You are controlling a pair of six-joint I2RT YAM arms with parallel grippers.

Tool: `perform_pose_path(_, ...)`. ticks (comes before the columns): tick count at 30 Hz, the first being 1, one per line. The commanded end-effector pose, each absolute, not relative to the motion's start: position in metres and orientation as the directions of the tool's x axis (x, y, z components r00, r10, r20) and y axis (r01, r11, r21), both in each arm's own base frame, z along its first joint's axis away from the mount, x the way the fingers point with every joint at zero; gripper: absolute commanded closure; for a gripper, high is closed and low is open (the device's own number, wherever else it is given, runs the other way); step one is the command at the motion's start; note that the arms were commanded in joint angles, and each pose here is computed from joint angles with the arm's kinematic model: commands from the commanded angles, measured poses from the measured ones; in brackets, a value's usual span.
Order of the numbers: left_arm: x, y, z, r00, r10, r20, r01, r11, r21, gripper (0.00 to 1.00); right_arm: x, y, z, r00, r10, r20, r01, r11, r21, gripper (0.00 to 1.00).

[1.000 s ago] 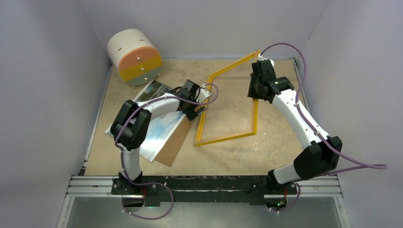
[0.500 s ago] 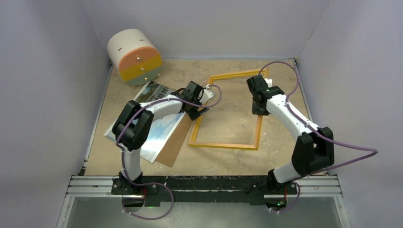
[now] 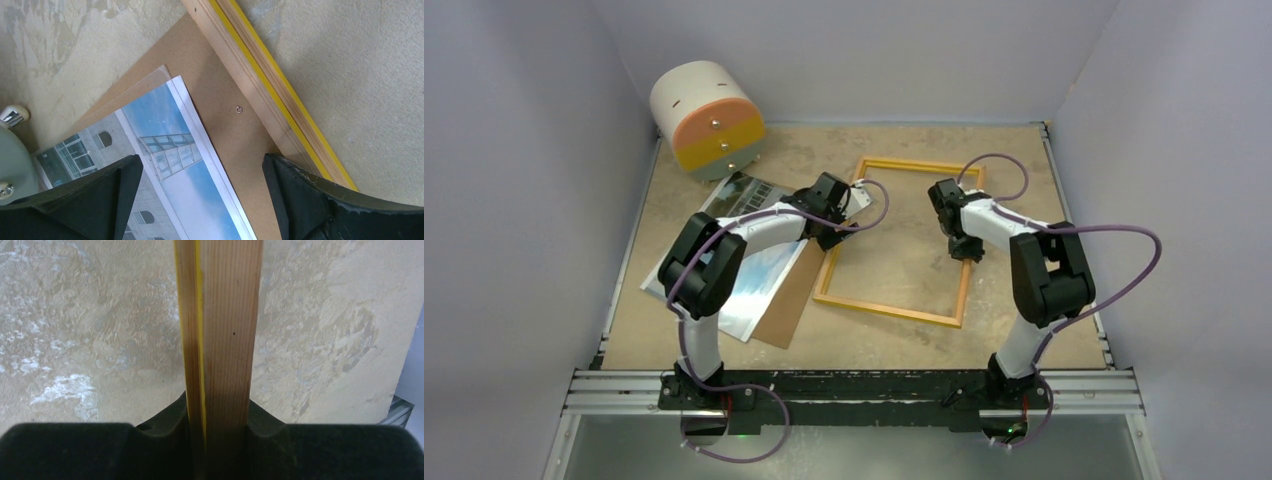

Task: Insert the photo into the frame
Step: Turn over the photo frame at the center of the board.

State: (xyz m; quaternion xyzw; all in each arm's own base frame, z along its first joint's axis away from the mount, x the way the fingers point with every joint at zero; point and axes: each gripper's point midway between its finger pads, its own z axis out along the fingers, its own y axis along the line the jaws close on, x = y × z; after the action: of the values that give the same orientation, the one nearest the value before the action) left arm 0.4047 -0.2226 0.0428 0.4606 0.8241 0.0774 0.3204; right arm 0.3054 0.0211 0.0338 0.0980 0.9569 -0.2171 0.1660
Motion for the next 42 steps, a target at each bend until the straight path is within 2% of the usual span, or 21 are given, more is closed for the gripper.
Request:
perform_pose_path(1,0.376,-0.237,0.016,-0.346,0.831,-0.435,0.792,0.507,0.34,0.0,0.328,0.037,0.022,-0.885,0.135,-0.446,0.303,0.894,-0.329,0.78)
perform_pose_path(5,0.376,-0.236,0.016,-0.338,0.835,-0.434,0.792,0.501,0.348,0.0,0.328,0.039,0.01,-0.895,0.124,-0.428,0.281,0.903,-0.326,0.79)
perform_pose_path(11,0.376,-0.236,0.022,-0.327,0.838,-0.436,0.791,0.496,0.358,0.0,0.328,0.045,-0.003,-0.899,0.13,-0.418,0.26,0.926,-0.273,0.71)
perform_pose_path(18,0.374,-0.235,0.02,-0.321,0.845,-0.427,0.797,0.485,0.361,0.0,0.332,0.053,-0.005,-0.884,0.188,-0.429,0.268,0.954,-0.134,0.45)
perform_pose_path(27,0.368,-0.242,0.021,-0.32,0.841,-0.436,0.806,0.484,0.341,0.0,0.342,0.05,0.015,-0.846,0.259,-0.466,0.318,0.947,-0.051,0.42)
perform_pose_path(33,0.345,-0.274,0.024,-0.25,0.862,-0.442,0.846,0.417,0.333,0.0,0.36,0.063,0.062,-0.812,0.291,-0.506,0.301,0.951,0.063,0.3)
perform_pose_path(42,0.346,-0.294,0.069,-0.264,0.82,-0.508,0.854,0.443,0.271,0.0,0.36,0.088,0.095,-0.782,0.318,-0.536,0.236,0.947,0.217,0.24)
